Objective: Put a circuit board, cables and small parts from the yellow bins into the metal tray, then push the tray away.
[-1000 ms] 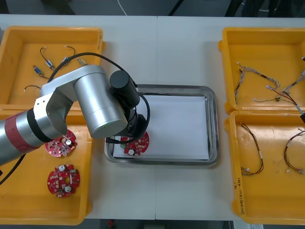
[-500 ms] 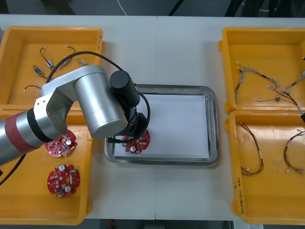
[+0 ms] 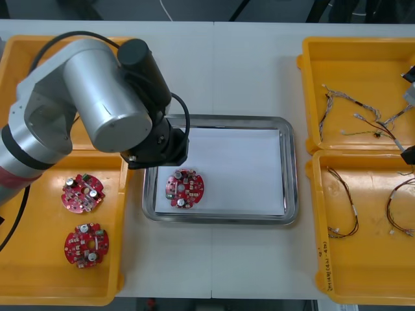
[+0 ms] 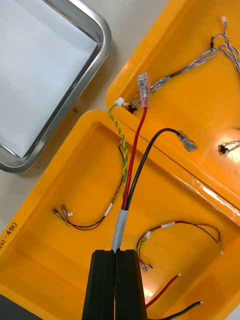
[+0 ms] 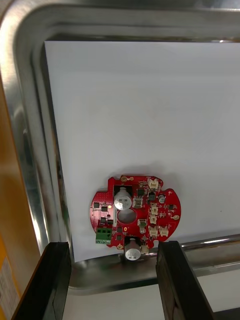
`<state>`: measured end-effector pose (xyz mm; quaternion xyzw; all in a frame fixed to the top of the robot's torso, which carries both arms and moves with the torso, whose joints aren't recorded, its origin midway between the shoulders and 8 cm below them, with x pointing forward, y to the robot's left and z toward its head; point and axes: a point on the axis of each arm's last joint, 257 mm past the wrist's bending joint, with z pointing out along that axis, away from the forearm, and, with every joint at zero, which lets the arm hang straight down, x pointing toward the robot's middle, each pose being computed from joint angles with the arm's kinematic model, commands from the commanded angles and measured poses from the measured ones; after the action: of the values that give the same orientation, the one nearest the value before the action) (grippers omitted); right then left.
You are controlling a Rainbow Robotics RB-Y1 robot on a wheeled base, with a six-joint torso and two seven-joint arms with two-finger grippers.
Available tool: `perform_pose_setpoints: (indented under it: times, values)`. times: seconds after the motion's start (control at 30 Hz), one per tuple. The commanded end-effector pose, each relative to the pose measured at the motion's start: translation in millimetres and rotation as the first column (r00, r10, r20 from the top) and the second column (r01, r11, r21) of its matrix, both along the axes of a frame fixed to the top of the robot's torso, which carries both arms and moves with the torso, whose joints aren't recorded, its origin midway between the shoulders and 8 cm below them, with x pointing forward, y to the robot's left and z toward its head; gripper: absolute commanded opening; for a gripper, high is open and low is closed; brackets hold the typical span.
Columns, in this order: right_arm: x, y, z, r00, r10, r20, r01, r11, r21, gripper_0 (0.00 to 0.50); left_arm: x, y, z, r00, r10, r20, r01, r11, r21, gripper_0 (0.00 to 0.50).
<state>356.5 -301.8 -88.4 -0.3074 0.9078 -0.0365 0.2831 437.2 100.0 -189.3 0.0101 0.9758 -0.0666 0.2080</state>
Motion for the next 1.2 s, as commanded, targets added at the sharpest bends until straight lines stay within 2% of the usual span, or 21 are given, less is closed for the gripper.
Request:
perform_pose_setpoints:
  times: [0.03,0.23,0.43,0.6,0.67,0.7,0.83,0.97,1.0,1.1,1.13,1.2]
  values:
    - [5,18,18,0.994,0.104,0.020,-0.102,0.993,-0.065,0.000,5,3,56,0.997,0.065,0.038,-0.062,0.995,-0.080,0.500]
    - [4,59,30,0.971,0.239,0.010,-0.238,0.969,-0.060,0.000,7,29,84,0.990,0.140,0.027,-0.136,0.985,-0.104,0.500]
    - [6,92,28,0.942,0.337,-0.007,-0.336,0.936,-0.107,0.000,20,48,110,0.974,0.217,0.064,-0.204,0.965,-0.166,0.500]
    - [9,125,21,0.912,0.410,-0.016,-0.409,0.904,-0.125,0.000,30,73,126,0.954,0.288,0.081,-0.269,0.944,-0.191,0.500]
    - [10,141,15,0.899,0.437,-0.022,-0.436,0.890,-0.131,0.000,37,87,132,0.937,0.339,0.080,-0.316,0.924,-0.213,0.500]
    - [11,144,13,0.898,0.440,-0.023,-0.439,0.888,-0.134,0.000,39,91,133,0.934,0.350,0.078,-0.327,0.920,-0.216,0.500]
    - [14,167,-5,0.883,0.467,-0.042,-0.468,0.873,-0.137,0.000,53,118,137,0.900,0.429,0.069,-0.405,0.886,-0.228,0.500]
    - [18,184,-26,0.877,0.474,-0.076,-0.480,0.866,-0.141,0.000,64,143,134,0.867,0.494,0.068,-0.471,0.856,-0.212,0.500]
    - [18,185,-29,0.878,0.472,-0.083,-0.479,0.866,-0.142,0.000,65,146,134,0.862,0.502,0.064,-0.480,0.852,-0.211,0.500]
    - [22,190,-49,0.875,0.466,-0.128,-0.482,0.863,-0.151,0.000,72,167,133,0.834,0.550,0.046,-0.531,0.823,-0.203,0.500]
    - [22,191,-52,0.875,0.466,-0.135,-0.483,0.862,-0.154,0.000,73,170,133,0.831,0.555,0.043,-0.537,0.819,-0.202,0.500]
    - [24,188,-64,0.875,0.458,-0.155,-0.482,0.856,-0.186,0.000,78,183,134,0.813,0.581,0.037,-0.565,0.803,-0.190,0.500]
